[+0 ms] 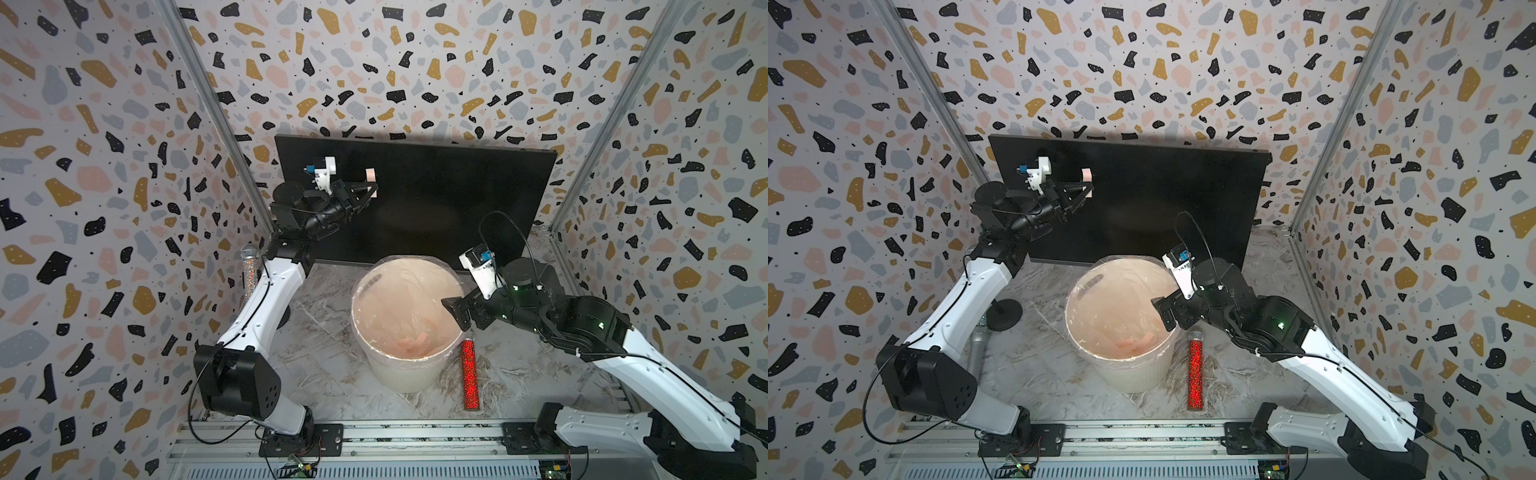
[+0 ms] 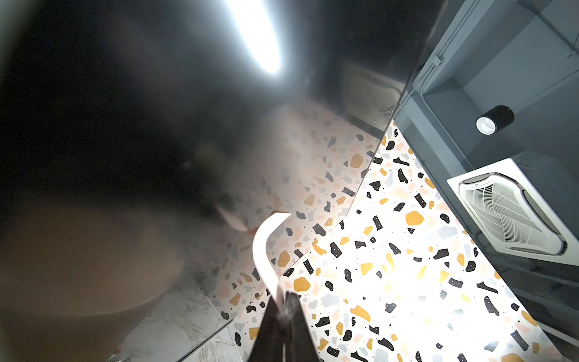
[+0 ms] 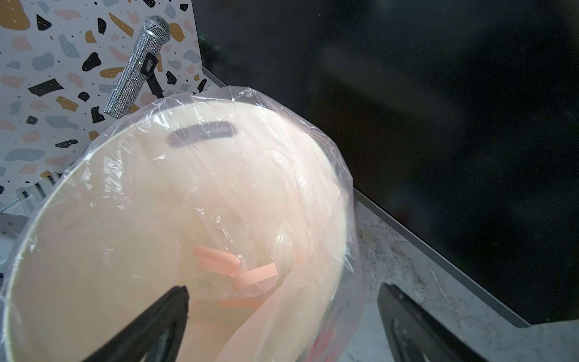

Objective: Remove the sticky note from the monitor
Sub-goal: Tear off the sticky note from the monitor.

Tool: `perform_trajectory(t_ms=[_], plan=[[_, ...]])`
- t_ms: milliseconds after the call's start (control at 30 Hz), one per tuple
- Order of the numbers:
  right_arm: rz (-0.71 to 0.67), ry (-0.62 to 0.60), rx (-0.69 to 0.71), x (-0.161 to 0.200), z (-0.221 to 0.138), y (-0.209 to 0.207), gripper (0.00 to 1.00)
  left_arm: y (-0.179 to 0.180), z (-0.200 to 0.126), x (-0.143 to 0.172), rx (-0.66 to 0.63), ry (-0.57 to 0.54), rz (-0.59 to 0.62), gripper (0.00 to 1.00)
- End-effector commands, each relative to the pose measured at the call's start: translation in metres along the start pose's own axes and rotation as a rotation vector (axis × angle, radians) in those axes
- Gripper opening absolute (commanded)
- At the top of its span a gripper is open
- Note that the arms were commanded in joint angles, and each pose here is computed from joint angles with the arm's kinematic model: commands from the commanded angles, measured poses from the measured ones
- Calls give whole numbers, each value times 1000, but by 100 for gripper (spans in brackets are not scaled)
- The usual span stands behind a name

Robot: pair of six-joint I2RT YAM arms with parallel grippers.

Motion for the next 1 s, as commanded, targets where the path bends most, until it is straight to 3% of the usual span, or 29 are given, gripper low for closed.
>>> perform_trajectory(t_ms=[0,600,967], plan=[[22,-33,-4,-6,-13,-2,100,-9,-3,-3,14,-7,23,2],[45,-39,-16,-6,-17,-1,100,-24,-24,16,-21,11,56,0],[50,-38,-10,-4,-17,-2,100,-50,-40,58,-51,96,116,0]])
Point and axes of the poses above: each gripper's point midway between its finger pads, its own z axis out along the fingers, its own y axis along the line the jaws close on, x = y × z, the point moved 1 cm from there along -z, back along the fingers, and after that the axes turned 3 degrees about z, right-handed, at the moved point
